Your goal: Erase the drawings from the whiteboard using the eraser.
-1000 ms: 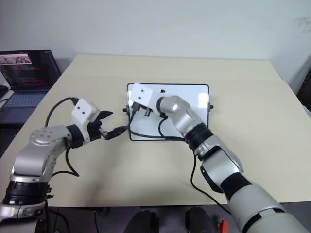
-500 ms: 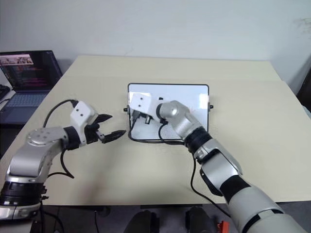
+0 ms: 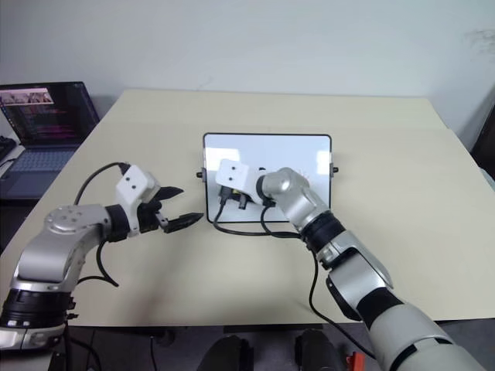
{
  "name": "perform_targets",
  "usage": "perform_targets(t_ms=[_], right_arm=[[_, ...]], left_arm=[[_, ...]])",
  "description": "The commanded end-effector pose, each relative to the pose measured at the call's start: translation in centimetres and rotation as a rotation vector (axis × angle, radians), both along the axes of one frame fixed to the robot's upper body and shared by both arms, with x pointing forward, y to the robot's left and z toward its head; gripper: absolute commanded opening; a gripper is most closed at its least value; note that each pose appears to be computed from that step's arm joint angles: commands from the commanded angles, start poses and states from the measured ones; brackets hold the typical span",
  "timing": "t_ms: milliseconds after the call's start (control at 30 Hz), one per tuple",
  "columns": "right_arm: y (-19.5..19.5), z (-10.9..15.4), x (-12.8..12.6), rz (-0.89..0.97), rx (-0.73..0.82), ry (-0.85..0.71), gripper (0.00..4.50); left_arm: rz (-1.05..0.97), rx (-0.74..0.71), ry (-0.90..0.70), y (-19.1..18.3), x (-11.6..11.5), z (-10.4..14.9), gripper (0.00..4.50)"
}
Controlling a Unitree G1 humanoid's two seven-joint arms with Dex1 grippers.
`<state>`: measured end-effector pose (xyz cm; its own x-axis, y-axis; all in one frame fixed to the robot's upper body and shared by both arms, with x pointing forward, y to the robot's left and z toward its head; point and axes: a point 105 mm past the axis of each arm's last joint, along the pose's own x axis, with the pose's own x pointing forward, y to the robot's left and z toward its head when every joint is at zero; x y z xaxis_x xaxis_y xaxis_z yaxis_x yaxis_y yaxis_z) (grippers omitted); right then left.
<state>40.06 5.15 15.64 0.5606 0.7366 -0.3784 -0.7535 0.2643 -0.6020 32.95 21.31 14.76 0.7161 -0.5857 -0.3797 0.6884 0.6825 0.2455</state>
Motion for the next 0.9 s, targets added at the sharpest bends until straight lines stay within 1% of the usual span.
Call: perform_targets(t_ms=[33, 167, 267, 333, 367, 467, 567, 633, 767, 833, 900], right_arm=[[-1.1, 2.9, 1.9, -0.106, 0.069, -0.096, 1.27], [0.0, 4.0, 1.7, -0.087, 0.121, -0.118, 1.27], [1.1, 3.9, 1.1, -0.05, 0.124, -0.113, 1.27], [1.5, 2.7, 0.5, -0.016, 0.085, -0.078, 1.27], [1.5, 1.7, 0.2, 0.002, 0.049, -0.047, 1.27], [0.6, -0.9, -0.2, 0.012, -0.052, 0.024, 1.27], [0.3, -1.4, -0.4, 0.024, -0.078, 0.031, 1.27], [0.5, 0.0, 0.1, 0.0, -0.037, -0.031, 1.27], [0.7, 3.8, 1.7, -0.079, 0.076, -0.171, 1.27], [0.7, 4.5, 1.9, -0.091, 0.102, -0.19, 1.27], [0.8, 4.3, 1.9, -0.085, 0.1, -0.175, 1.27]], left_arm=[[-0.023, 0.006, -0.04, -0.3, 0.0, 0.9, 4.5], [-0.029, 0.004, -0.035, -0.5, -0.1, 0.7, 4.5], [-0.033, 0.003, -0.033, -0.6, -0.1, 0.7, 4.5], [-0.036, 0.004, -0.032, -0.6, -0.2, 0.7, 4.5], [-0.035, 0.004, -0.031, -0.5, -0.2, 0.7, 4.5], [-0.028, 0.009, -0.031, -0.2, -0.2, 0.7, 4.5], [-0.02, 0.014, -0.03, 0.0, -0.2, 0.6, 4.5], [-0.021, 0.016, -0.027, 0.0, -0.2, 0.6, 4.5], [-0.029, 0.015, -0.024, -0.2, -0.3, 0.4, 4.5], [-0.031, 0.015, -0.023, -0.2, -0.3, 0.4, 4.5], [-0.032, 0.015, -0.023, -0.3, -0.3, 0.4, 4.5]])
